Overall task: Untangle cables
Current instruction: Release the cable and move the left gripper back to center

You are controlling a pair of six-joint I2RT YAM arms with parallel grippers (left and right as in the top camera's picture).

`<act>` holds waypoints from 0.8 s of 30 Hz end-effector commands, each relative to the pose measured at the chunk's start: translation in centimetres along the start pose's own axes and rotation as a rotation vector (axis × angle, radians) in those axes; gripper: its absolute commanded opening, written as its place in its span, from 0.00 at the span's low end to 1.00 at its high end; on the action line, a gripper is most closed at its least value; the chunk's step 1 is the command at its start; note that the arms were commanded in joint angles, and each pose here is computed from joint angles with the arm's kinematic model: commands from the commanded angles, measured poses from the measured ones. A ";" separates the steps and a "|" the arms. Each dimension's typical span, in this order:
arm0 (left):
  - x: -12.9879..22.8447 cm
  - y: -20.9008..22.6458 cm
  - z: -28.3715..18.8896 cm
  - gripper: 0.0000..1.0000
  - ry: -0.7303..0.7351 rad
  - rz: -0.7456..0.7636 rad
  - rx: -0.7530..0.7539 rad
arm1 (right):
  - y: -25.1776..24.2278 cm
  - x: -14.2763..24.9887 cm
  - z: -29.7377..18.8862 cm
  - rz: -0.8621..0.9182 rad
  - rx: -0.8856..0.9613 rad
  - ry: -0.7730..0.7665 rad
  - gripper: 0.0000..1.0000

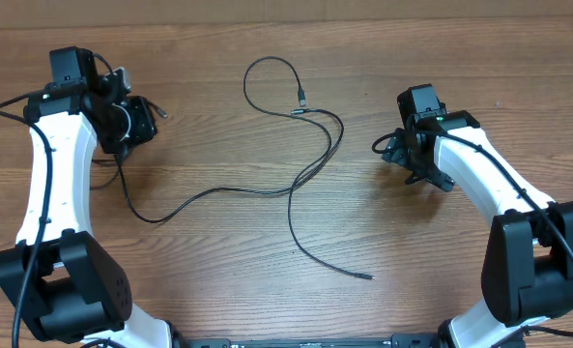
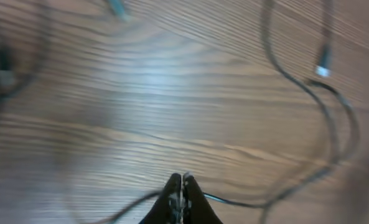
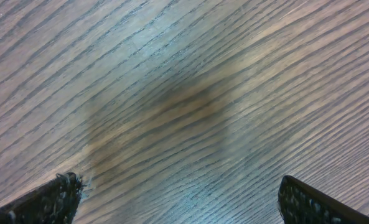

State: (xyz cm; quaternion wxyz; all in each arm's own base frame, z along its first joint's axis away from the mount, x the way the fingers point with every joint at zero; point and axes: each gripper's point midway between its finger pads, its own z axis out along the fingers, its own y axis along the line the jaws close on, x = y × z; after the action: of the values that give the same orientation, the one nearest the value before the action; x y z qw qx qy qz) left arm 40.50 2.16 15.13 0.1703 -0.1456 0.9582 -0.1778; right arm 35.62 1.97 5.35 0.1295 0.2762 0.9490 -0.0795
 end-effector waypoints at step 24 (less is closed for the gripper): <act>16.5 -19.4 7.6 0.09 0.276 0.671 0.278 | 0.1 -0.9 -0.8 0.004 -0.007 -0.033 1.00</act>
State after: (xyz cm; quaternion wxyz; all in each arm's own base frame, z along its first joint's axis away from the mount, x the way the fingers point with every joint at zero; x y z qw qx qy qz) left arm 33.83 -21.04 11.65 0.1040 0.1850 0.9424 -0.2585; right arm 35.64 1.98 5.35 0.1298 0.2764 0.9489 -0.0793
